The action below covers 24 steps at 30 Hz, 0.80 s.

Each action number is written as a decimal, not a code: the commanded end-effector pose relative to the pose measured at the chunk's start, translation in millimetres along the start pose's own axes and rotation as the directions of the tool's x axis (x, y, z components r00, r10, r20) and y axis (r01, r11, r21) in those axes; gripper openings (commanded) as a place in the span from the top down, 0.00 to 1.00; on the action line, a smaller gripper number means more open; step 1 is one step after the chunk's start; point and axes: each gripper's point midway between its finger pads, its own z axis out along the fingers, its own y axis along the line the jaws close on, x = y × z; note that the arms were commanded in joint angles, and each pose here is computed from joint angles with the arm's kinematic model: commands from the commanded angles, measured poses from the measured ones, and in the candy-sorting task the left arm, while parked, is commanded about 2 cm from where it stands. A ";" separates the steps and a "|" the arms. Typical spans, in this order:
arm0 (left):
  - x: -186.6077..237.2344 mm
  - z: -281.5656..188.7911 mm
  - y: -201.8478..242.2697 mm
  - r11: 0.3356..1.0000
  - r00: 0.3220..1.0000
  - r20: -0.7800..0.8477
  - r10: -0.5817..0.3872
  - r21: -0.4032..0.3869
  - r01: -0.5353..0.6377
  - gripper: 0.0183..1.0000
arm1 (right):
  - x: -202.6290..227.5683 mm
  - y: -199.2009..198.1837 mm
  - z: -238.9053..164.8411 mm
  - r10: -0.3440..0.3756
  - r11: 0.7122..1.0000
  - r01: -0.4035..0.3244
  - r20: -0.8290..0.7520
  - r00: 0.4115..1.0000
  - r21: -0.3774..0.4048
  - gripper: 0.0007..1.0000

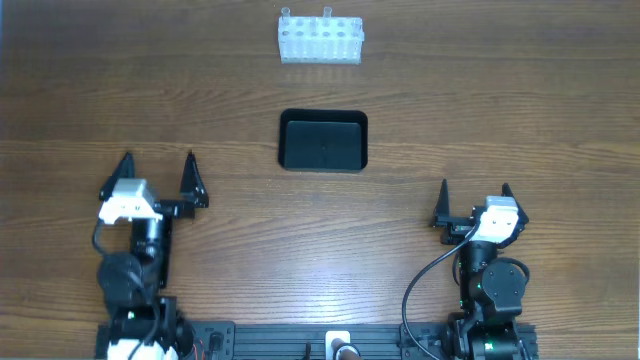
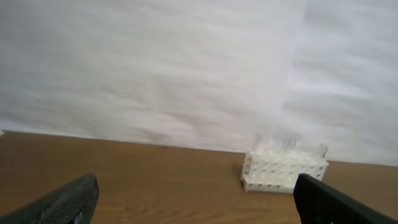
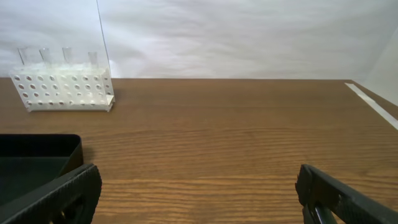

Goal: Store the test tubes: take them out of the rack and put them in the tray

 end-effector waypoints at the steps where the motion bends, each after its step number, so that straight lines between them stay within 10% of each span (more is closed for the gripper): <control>1: -10.6 37.0 -10.3 0.999 0.998 -0.058 0.011 0.046 -0.008 0.00 | 1.9 -0.3 0.1 0.002 1.000 -0.002 0.000 1.000 -0.001 0.01; 24: 58.7 248.1 -91.4 0.996 0.909 -0.413 0.057 0.090 -0.021 0.00 | 1.9 -0.4 0.1 0.002 1.000 -0.002 0.000 1.000 -0.001 0.01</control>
